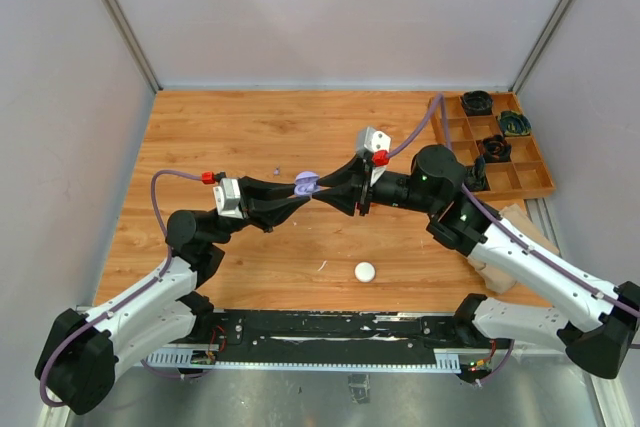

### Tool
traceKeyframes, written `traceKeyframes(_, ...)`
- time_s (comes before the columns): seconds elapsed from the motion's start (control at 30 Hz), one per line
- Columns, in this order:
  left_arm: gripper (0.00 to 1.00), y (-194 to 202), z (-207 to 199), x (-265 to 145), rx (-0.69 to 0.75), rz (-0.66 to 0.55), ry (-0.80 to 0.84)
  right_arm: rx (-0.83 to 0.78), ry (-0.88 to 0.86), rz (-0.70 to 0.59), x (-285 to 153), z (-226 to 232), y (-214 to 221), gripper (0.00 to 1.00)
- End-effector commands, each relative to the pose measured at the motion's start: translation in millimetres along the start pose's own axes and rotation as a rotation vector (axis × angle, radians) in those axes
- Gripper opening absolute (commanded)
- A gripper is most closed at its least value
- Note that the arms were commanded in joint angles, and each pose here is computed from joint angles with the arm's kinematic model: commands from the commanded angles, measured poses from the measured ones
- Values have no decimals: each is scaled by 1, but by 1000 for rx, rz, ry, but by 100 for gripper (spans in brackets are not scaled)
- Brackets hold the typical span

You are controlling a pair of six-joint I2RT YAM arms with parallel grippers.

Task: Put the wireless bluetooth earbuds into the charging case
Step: Place the earbud in the charging case.

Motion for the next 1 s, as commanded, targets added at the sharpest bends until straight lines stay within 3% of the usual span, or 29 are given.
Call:
traceKeyframes(0.0,0,-7,1,1,35,-25,6,3,-58,-2,5,11,-3,30)
traceKeyframes(0.7,0,-15,-14,3,25,-41,104,26,-175,85,17,22,10,27)
traceKeyframes(0.97,0,-11,-14,2,14,-32,92,-16,-179,84,11,25,5,38)
Point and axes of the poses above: each gripper's point midway between its finger pads, its own x axis out along the fingers, its own z axis along the line the jaws close on, y = z × x, the point moved 1 cm from there along -x, back along the fingers, and after that the axes turned 14 degrees about x, right-handed, at the moved point
